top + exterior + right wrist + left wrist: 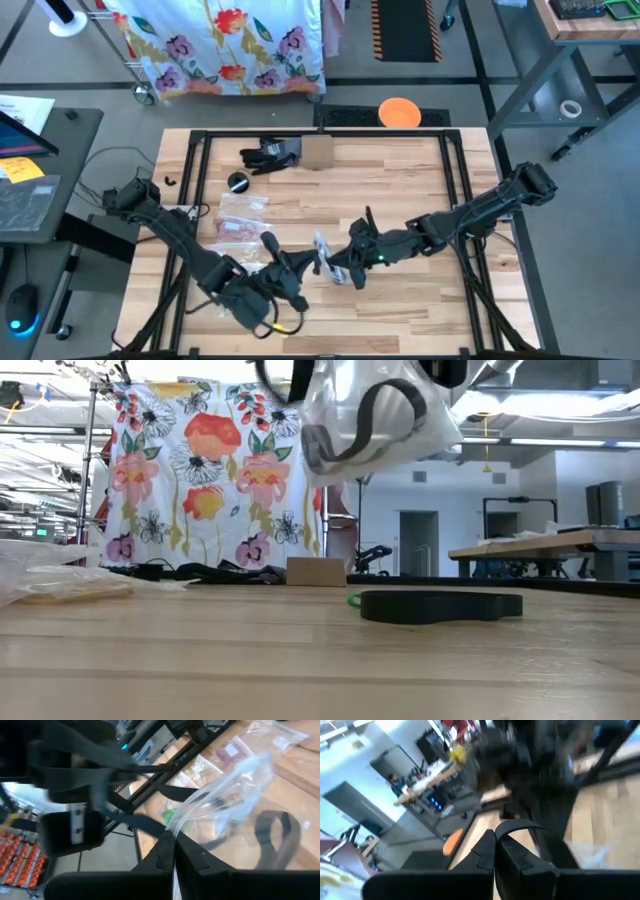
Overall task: Sort rubber bands
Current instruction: Put the black rubber band into the transparent zip bag
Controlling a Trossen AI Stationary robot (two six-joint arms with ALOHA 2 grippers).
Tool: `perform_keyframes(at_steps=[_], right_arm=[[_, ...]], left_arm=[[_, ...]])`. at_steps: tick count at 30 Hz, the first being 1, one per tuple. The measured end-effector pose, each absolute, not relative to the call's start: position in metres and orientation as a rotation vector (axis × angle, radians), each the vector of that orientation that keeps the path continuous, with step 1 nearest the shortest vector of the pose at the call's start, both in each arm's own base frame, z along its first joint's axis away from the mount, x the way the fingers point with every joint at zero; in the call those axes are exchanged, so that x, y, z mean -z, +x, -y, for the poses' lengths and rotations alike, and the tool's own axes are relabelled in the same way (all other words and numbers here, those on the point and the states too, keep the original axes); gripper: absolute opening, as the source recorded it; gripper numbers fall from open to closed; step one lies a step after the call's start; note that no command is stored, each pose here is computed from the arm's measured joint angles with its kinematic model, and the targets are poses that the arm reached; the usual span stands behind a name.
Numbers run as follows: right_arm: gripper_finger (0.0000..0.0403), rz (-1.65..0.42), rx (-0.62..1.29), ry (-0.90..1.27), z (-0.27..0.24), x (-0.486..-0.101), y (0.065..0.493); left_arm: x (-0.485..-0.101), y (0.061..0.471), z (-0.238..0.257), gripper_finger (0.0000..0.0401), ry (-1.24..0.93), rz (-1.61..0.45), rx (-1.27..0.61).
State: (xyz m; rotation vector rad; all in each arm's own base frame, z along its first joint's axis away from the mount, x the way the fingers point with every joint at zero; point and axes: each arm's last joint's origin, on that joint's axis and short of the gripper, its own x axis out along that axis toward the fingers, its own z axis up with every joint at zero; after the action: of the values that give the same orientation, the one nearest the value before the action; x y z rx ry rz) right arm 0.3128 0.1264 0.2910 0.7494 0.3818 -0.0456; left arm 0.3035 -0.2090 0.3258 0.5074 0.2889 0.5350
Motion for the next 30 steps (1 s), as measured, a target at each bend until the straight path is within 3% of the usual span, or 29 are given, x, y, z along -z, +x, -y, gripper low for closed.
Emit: perform_keyframes(at_steps=[13,30], right_arm=[[0.0000,-0.388,0.047,0.751,-0.125,-0.290,0.313],[0.0000,-0.292,-0.033,0.756,-0.136,-0.301,0.312]], left_arm=[[-0.381,0.303,0.215,0.0000,0.572,-0.190,-0.448],[-0.344,0.323,0.185,0.0000,0.491,-0.306,-0.377]])
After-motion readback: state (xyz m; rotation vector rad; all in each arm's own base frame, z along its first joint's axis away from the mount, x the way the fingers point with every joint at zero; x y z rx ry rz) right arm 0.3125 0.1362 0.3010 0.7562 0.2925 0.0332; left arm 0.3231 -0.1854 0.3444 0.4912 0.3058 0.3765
